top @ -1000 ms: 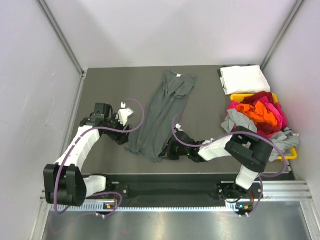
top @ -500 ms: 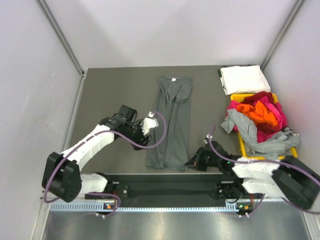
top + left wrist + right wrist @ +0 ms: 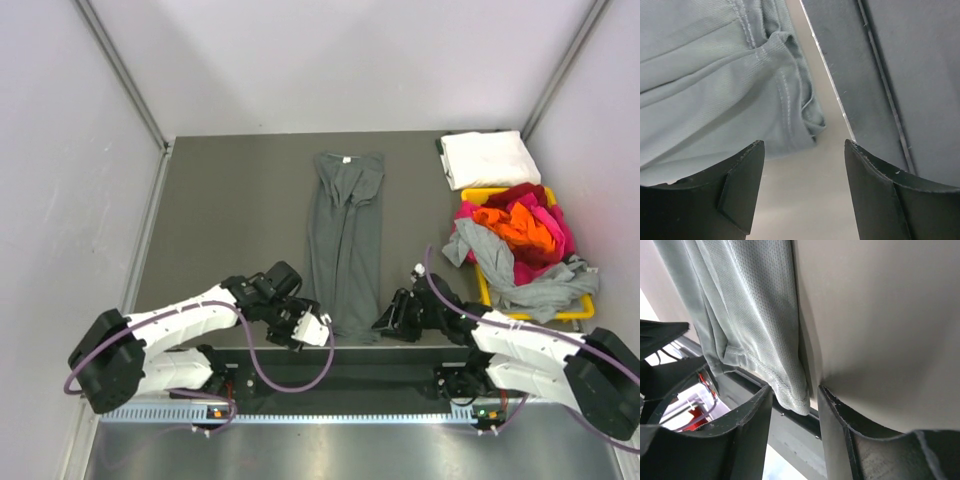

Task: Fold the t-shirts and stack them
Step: Fold the tshirt

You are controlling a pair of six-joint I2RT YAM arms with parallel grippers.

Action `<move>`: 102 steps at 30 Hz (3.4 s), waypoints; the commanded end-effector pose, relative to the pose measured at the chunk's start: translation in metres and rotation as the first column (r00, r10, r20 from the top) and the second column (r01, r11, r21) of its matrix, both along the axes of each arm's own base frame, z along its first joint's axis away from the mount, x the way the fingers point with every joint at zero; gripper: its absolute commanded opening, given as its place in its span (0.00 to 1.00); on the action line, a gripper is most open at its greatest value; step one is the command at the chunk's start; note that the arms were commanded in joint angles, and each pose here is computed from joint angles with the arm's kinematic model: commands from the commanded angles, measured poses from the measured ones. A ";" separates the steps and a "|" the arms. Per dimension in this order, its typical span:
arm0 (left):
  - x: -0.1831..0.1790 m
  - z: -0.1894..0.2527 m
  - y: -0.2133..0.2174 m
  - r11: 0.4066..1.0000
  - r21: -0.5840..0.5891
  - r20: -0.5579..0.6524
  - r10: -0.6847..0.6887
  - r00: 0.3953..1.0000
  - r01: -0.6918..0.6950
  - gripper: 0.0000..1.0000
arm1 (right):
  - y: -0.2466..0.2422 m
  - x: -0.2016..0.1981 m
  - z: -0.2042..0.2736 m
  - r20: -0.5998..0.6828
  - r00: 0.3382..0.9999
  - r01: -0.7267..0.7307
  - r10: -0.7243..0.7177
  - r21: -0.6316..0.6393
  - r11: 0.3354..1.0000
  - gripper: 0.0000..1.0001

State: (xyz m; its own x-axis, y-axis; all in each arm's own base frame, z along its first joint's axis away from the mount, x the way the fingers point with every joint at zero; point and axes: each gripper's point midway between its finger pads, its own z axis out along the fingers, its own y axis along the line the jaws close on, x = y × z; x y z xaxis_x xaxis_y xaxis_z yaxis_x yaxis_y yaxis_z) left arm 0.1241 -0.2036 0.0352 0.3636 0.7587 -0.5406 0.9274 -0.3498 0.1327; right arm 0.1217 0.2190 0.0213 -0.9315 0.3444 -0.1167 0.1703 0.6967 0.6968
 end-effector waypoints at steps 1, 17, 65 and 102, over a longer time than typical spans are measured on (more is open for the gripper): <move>0.005 0.005 0.000 0.995 -0.013 0.093 -0.098 0.991 0.100 0.70 | -0.015 -0.012 -0.021 -0.073 0.997 -0.045 0.037 -0.115 0.992 0.43; 0.004 -0.014 -0.009 0.999 0.028 0.023 -0.045 0.999 0.044 0.04 | 0.012 -0.013 -0.009 -0.070 0.988 -0.140 0.137 -0.042 0.989 0.00; 0.388 0.051 -0.020 0.519 -0.277 0.036 0.846 0.531 -0.808 0.32 | -0.057 0.341 0.072 0.358 0.930 0.152 -0.081 -0.173 0.973 0.49; 0.188 0.059 -0.025 0.801 -0.099 -0.077 0.585 0.807 -0.590 0.63 | 0.000 0.375 0.063 0.354 0.930 0.023 0.101 -0.329 0.944 0.25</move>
State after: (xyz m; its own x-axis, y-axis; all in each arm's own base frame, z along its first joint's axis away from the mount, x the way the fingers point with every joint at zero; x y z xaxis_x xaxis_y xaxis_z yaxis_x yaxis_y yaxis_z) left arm 0.3143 -0.2212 0.0763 -0.3120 0.7192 -0.6208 0.9274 0.3725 -0.0346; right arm 0.4849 0.2256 0.0531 -0.8486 0.1809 -0.4971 -0.0720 0.8915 0.4473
